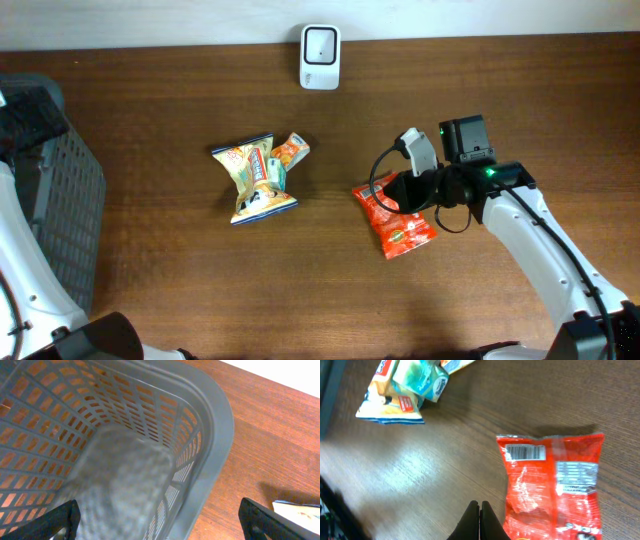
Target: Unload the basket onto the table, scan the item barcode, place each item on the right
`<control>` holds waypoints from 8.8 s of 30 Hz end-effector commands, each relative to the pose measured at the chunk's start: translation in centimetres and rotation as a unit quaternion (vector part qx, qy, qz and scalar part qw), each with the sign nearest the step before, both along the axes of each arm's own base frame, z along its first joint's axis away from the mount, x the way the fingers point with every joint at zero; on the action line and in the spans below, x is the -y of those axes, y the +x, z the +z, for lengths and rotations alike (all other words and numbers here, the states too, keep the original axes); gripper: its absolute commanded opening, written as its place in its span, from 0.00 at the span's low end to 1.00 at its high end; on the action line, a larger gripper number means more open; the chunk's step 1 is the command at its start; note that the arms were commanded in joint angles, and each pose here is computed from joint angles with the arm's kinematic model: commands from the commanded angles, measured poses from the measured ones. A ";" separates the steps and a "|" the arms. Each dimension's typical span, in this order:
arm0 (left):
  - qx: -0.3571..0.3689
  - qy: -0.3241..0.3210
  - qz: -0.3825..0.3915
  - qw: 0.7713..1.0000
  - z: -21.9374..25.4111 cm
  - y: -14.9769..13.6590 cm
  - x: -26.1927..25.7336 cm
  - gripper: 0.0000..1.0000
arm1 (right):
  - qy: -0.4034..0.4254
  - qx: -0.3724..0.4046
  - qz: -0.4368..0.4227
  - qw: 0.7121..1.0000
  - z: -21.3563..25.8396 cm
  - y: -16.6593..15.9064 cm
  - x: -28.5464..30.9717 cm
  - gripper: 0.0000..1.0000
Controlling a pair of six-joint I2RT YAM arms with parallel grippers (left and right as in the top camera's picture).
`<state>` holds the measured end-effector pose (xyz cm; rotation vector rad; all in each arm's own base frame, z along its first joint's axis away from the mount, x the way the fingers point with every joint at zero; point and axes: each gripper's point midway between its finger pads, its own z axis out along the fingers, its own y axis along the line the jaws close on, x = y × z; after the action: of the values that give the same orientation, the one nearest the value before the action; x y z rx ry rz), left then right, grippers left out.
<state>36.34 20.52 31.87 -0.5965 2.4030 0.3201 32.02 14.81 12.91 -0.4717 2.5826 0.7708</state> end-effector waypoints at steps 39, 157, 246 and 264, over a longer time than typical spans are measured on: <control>-0.001 0.005 -0.004 1.000 0.1 -0.1 -0.1 0.99 | -0.030 -0.118 0.086 0.989 -13.7 -0.3 3.0 0.14; -0.001 0.005 -0.004 1.000 0.1 -0.1 -0.1 0.99 | -0.620 0.480 0.031 0.620 6.7 32.8 -6.5 0.04; -0.001 0.005 -0.004 1.000 0.1 -0.1 -0.1 0.99 | -0.031 -0.136 -0.232 0.963 -14.5 14.6 -15.8 0.33; -0.001 0.005 -0.004 1.000 0.1 -0.1 -0.1 0.99 | 0.091 -0.116 0.024 0.989 -0.1 11.4 -8.4 0.04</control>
<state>36.34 20.52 31.87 -0.5965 2.4030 0.3201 44.05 23.98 5.68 -0.1251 2.9077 0.8453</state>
